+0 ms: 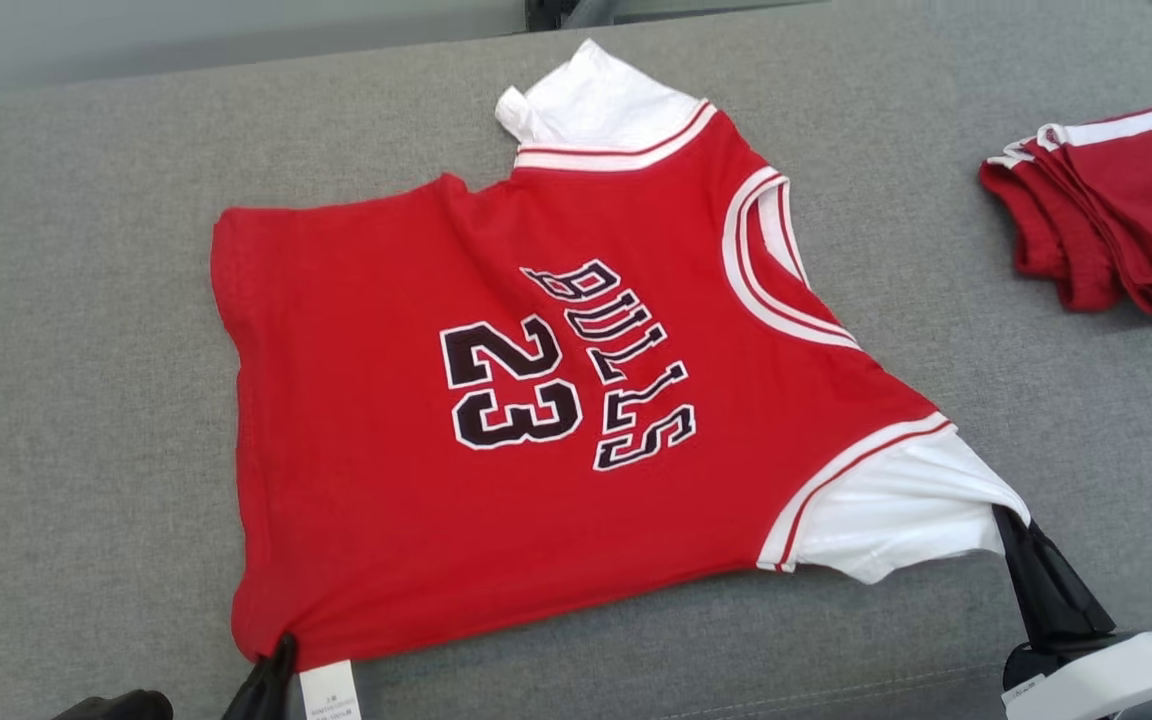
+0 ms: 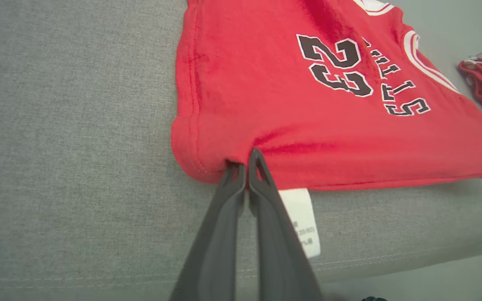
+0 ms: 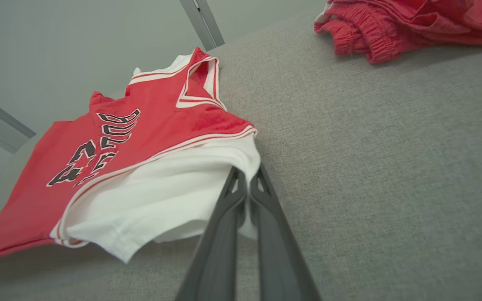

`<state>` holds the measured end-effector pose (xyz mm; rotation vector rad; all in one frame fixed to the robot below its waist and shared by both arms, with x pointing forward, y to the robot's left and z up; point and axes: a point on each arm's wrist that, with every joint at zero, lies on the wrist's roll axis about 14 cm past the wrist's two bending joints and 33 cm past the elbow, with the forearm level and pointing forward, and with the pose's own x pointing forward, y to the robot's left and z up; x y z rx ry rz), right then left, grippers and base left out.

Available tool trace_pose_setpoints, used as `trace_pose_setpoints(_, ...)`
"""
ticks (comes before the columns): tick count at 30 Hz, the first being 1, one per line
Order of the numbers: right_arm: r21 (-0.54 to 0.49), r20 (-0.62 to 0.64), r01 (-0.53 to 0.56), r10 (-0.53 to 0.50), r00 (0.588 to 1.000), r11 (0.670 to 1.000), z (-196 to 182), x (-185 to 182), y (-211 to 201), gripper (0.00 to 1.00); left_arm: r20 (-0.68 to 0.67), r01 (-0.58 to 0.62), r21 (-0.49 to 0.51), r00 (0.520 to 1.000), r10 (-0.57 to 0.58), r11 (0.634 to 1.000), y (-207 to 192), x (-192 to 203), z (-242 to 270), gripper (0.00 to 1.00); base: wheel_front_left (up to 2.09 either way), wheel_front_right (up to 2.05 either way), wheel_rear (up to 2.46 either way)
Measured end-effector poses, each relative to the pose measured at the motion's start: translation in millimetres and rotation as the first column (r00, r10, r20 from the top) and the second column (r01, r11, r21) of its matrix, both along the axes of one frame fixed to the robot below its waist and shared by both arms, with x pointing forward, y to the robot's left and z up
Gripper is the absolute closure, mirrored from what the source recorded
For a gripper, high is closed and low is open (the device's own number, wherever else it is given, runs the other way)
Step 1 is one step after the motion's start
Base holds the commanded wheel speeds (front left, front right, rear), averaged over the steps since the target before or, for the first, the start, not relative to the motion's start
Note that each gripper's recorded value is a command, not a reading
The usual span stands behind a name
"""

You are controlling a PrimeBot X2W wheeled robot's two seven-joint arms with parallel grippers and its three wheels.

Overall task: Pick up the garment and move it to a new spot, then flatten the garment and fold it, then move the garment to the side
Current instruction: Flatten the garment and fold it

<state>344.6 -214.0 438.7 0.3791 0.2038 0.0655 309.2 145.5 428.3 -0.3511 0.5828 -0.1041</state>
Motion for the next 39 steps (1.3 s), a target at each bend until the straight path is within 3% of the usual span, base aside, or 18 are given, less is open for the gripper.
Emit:
trace_pose_setpoints(6,0.019,0.032,-0.023,0.023,0.999,1.0,19.4,3.9,13.8,1.0,-0.014,0.022,-0.037,1.0,-0.023,0.999,-9.0,-7.0,11.5,1.0,0.0,0.0,0.0)
trace_pose_setpoints(15,-0.042,0.036,-0.126,0.128,0.991,0.991,34.5,55.1,36.0,1.0,0.008,0.086,0.007,0.996,-0.086,0.996,-9.7,39.4,21.9,1.0,0.0,0.0,0.0)
trace_pose_setpoints(22,-0.165,-0.121,-0.289,0.272,0.955,0.943,16.5,102.9,63.6,1.0,-0.05,0.112,0.053,0.993,-0.109,0.992,1.2,79.8,7.0,1.0,0.0,0.0,0.0)
trace_pose_setpoints(31,-0.224,-0.223,-0.363,0.315,0.923,0.905,-3.5,134.5,76.9,1.0,-0.167,0.136,0.067,0.978,-0.123,0.988,4.3,93.9,-27.6,1.0,0.0,0.0,0.0)
trace_pose_setpoints(32,-0.227,-0.239,-0.375,0.322,0.916,0.899,-7.3,134.9,79.0,0.85,-0.175,0.141,0.065,0.976,-0.127,0.988,3.9,94.4,-30.4,1.0,0.0,0.0,0.0)
trace_pose_setpoints(34,-0.236,-0.241,-0.389,0.334,0.911,0.891,-9.6,136.6,82.7,0.46,-0.181,0.144,0.066,0.975,-0.13,0.987,4.2,97.4,-34.9,0.98,0.0,0.0,0.0)
trace_pose_setpoints(35,-0.242,-0.232,-0.39,0.338,0.912,0.888,-8.6,138.4,83.8,0.0,-0.179,0.144,0.064,0.975,-0.131,0.988,3.8,99.9,-35.9,0.84,0.0,0.0,0.0)
trace_pose_setpoints(36,-0.254,-0.22,-0.395,0.345,0.912,0.883,-7.2,139.7,85.3,0.0,-0.172,0.141,0.063,0.977,-0.129,0.988,3.3,102.2,-36.1,0.56,0.0,0.0,0.0)
trace_pose_setpoints(37,-0.261,-0.201,-0.389,0.345,0.917,0.883,-4.1,141.6,84.9,0.0,-0.16,0.139,0.061,0.979,-0.128,0.988,2.5,104.7,-35.6,0.15,0.0,0.0,0.0)
trace_pose_setpoints(38,-0.268,-0.183,-0.381,0.341,0.922,0.885,-0.7,143.3,83.6,0.0,-0.147,0.131,0.057,0.982,-0.121,0.99,2.0,107.0,-34.6,0.0,0.0,0.0,0.0)
trace_pose_setpoints(39,-0.279,-0.167,-0.375,0.34,0.926,0.884,2.3,144.0,81.8,0.0,-0.136,0.127,0.052,0.984,-0.119,0.991,1.1,108.8,-33.3,0.0,0.0,0.0,0.0)
